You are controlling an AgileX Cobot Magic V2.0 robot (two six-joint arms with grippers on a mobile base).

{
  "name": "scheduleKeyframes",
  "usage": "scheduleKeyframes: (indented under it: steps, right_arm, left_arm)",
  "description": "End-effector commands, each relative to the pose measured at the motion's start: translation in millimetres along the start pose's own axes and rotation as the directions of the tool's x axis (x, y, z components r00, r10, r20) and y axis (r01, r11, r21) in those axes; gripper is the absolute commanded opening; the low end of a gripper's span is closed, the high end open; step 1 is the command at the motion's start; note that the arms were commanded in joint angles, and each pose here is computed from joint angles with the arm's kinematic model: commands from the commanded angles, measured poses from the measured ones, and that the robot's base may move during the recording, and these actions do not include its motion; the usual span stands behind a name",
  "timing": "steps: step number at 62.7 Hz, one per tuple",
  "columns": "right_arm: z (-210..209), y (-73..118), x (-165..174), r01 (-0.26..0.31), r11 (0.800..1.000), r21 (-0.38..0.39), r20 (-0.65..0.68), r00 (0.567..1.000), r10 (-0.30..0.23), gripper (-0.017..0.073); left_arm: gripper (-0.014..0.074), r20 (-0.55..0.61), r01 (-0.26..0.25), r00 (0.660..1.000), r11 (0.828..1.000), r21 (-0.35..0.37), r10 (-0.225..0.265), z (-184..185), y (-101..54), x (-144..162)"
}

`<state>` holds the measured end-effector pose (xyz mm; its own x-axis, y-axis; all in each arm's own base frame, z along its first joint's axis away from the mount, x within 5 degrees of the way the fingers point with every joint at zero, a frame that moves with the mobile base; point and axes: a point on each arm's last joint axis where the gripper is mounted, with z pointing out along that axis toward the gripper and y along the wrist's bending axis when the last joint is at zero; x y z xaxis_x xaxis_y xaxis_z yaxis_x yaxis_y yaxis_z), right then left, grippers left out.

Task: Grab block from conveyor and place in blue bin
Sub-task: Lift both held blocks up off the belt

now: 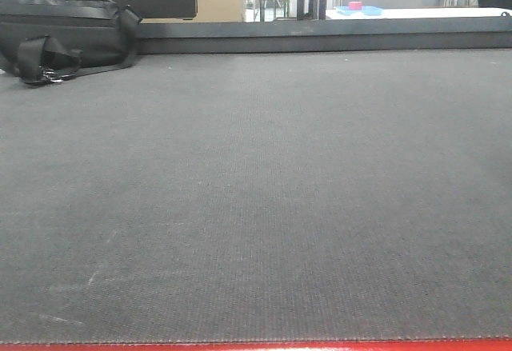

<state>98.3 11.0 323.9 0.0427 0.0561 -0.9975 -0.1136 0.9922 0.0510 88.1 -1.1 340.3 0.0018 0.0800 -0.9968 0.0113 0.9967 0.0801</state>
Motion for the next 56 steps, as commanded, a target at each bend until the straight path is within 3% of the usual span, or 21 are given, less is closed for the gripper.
scheduleKeyframes:
  steps: [1, 12, 56]
  right_arm:
    - [-10, 0.4, -5, 0.011, 1.000, -0.004, 0.050, 0.999, -0.011, -0.0162]
    - [-24, 0.7, -10, 0.011, 1.000, -0.006, 0.104, 0.994, -0.011, -0.0162]
    - [-24, 0.7, -10, 0.011, 1.000, -0.006, 0.106, 0.994, -0.011, -0.0162]
  left_arm:
    - [-0.0111, 0.026, 0.027, 0.999, 1.000, 0.004, -0.027, -9, -0.5, -2]
    - [-0.0111, 0.052, 0.037, 0.998, 0.999, 0.007, -0.037, -17, -0.9, -4]
    - [-0.0111, 0.052, 0.037, 0.998, 0.999, 0.007, -0.037, -17, -0.9, -4]
